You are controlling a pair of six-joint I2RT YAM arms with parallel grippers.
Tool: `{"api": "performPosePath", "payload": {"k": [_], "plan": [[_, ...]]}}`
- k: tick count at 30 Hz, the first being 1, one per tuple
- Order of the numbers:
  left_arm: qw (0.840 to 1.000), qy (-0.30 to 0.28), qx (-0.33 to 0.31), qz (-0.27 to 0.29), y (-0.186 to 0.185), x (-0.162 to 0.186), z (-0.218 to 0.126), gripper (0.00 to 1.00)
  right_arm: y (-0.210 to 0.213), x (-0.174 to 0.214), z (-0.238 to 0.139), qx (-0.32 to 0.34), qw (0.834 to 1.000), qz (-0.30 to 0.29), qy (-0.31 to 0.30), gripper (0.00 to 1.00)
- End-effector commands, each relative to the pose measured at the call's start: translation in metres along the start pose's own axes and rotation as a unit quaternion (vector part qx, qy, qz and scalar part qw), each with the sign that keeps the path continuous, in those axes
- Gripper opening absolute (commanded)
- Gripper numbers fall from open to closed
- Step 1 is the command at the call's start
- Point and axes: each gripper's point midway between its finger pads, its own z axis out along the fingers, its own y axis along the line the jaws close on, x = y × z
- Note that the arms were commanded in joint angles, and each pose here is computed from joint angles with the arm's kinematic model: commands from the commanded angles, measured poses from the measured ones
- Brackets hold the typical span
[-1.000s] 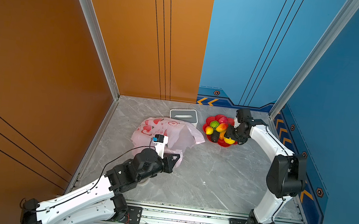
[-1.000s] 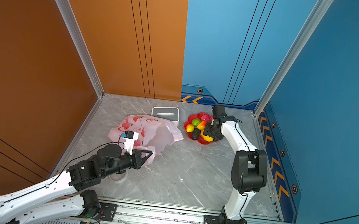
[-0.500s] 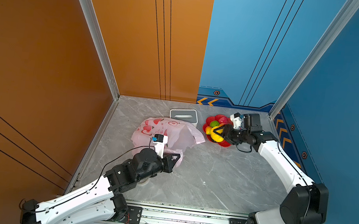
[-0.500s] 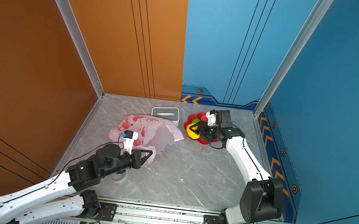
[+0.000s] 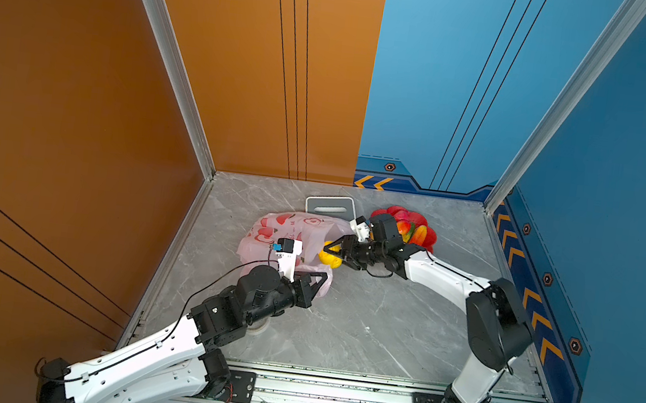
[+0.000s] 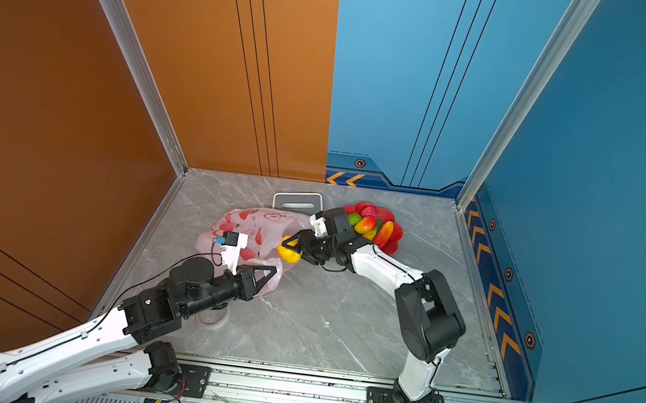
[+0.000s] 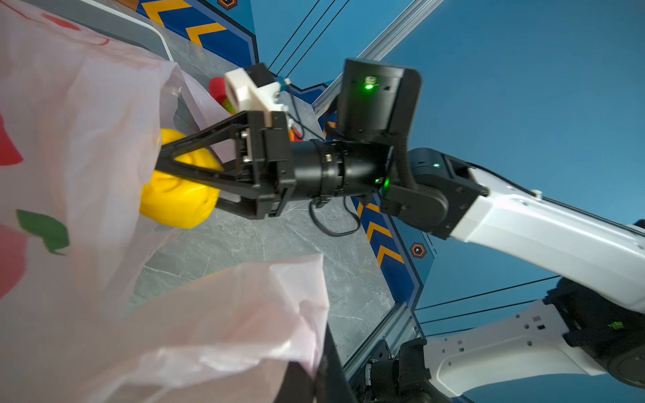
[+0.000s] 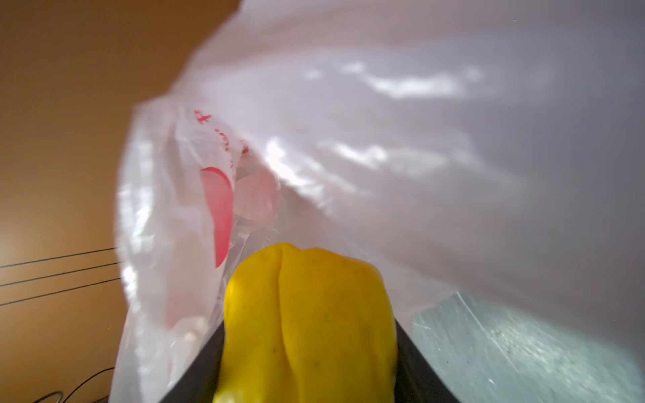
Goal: Place the fruits into the plastic bag
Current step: 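Carry the yellow papaya into the bag mouth held by the left gripper, then open the right gripper inside the bag to drop the papaya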
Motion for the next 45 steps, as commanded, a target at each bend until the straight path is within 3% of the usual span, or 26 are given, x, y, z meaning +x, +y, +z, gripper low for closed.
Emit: {"api": "performPosePath", "payload": {"k": [1, 6, 10, 16, 26, 36, 45], "plan": [[1.0, -0.001, 0.02, -0.008, -0.008, -0.003, 0.005, 0.0, 0.029, -0.016, 0.019, -0.047, 0.999, 0.0, -0.018, 0.54], [1.0, 0.007, 0.024, -0.012, -0.008, 0.004, 0.011, 0.0, 0.019, -0.025, 0.047, -0.052, 0.998, 0.028, -0.021, 0.55], [1.0, 0.005, 0.025, -0.015, -0.007, 0.005, 0.01, 0.0, 0.015, -0.027, 0.056, -0.044, 0.998, 0.029, -0.023, 0.67], [1.0, 0.003, 0.024, -0.016, -0.006, 0.005, 0.01, 0.0, 0.018, -0.026, 0.057, -0.044, 0.998, 0.025, -0.022, 0.76], [0.999, 0.0, 0.027, -0.017, -0.007, 0.004, 0.009, 0.0, 0.026, -0.023, 0.051, -0.047, 0.999, 0.014, -0.019, 0.77], [1.0, -0.004, 0.022, -0.018, -0.002, 0.006, 0.006, 0.0, 0.026, -0.003, 0.009, 0.032, 0.998, -0.058, -0.017, 0.77], [1.0, -0.01, 0.017, -0.017, 0.003, 0.005, 0.002, 0.0, 0.01, 0.015, -0.05, 0.136, 0.983, -0.121, -0.026, 0.78]]}}
